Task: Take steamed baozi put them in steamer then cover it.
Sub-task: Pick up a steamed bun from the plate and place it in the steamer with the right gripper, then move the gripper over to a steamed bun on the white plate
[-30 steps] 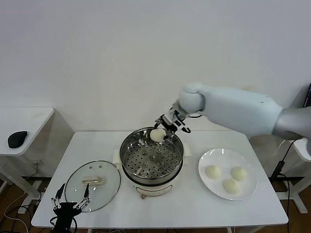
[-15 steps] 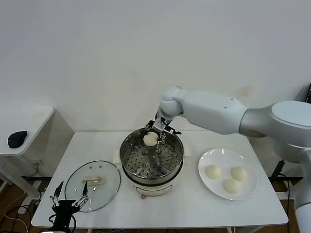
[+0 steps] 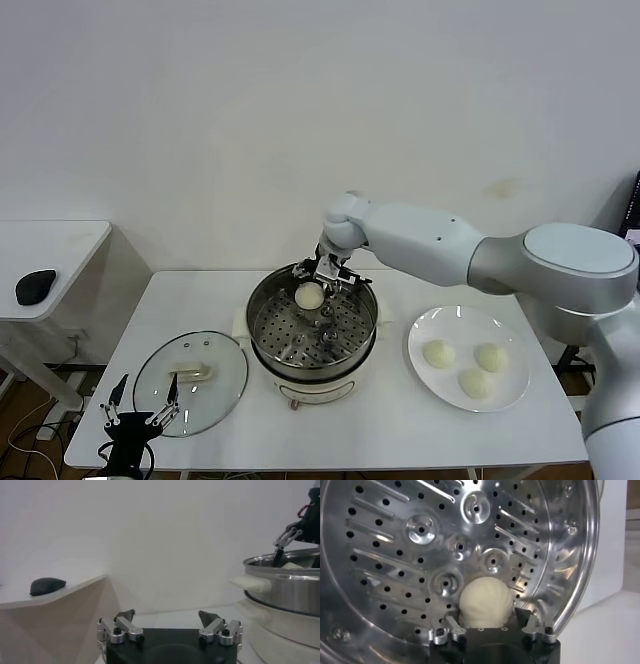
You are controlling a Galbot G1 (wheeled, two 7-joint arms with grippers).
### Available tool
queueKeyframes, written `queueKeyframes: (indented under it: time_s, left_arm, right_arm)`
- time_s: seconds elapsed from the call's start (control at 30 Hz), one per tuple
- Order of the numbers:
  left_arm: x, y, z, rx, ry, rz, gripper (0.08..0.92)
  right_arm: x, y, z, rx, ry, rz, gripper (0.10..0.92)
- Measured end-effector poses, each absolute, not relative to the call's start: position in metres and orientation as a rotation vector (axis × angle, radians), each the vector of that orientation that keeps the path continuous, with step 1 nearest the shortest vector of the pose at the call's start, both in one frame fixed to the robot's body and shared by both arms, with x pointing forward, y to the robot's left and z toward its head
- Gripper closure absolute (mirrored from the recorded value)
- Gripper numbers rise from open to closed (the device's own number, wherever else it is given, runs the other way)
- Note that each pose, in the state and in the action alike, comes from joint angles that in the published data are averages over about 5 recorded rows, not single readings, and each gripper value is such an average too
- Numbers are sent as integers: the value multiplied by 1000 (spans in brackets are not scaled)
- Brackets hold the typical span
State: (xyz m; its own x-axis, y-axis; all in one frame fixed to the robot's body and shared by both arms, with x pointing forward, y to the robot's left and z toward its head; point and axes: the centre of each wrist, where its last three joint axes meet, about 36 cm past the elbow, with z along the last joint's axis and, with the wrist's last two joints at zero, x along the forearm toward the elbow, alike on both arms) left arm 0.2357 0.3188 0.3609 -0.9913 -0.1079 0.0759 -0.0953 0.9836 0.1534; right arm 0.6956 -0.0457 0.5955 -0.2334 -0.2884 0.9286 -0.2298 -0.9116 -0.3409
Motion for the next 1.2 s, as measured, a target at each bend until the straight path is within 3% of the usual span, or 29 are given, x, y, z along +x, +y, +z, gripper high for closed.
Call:
queueKeyframes:
  time_s: [0.3, 0.63, 0.87, 1.2]
  left_arm:
    - [235, 318, 364, 144, -3048, -236, 177]
    - [232, 318, 368, 115, -3044, -257, 177]
    - [232, 313, 367, 93, -3048, -250, 177]
    - [232, 313, 366, 92, -3047, -250, 177]
  right_arm:
    - [672, -80, 653, -1929, 998, -2433, 200]
    - [631, -176, 687, -1936, 1512, -2481, 200]
    - [594, -245, 673, -1948, 1787, -2489, 200]
    - [561, -301, 612, -2032, 2013, -2493, 200]
